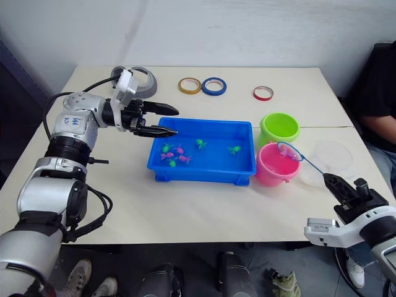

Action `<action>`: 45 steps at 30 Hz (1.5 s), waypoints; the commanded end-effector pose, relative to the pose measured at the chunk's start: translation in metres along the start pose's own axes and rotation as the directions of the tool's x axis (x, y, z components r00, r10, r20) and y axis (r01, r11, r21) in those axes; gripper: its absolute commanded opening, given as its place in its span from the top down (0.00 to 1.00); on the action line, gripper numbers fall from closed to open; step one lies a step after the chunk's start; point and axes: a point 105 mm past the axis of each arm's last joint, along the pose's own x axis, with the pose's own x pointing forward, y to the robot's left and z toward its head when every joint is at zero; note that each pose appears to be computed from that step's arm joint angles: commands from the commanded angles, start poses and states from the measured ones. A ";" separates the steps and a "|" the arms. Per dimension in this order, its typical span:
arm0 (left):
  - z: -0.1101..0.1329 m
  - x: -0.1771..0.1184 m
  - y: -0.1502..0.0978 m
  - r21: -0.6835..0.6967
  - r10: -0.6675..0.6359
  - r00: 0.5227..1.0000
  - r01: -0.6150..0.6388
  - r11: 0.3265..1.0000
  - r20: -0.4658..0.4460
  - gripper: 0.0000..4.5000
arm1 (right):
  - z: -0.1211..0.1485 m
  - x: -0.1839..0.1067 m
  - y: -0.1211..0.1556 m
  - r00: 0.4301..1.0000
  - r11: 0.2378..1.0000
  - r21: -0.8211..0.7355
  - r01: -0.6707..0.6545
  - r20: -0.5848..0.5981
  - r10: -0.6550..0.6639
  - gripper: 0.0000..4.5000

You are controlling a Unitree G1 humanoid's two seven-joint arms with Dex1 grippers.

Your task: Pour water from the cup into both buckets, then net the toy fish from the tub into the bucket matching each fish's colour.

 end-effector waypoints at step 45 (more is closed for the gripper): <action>0.014 -0.005 0.001 0.064 0.027 1.000 -0.027 0.998 0.010 0.20 | 0.018 0.007 0.026 0.970 0.948 -0.268 0.171 -0.123 -0.210 1.00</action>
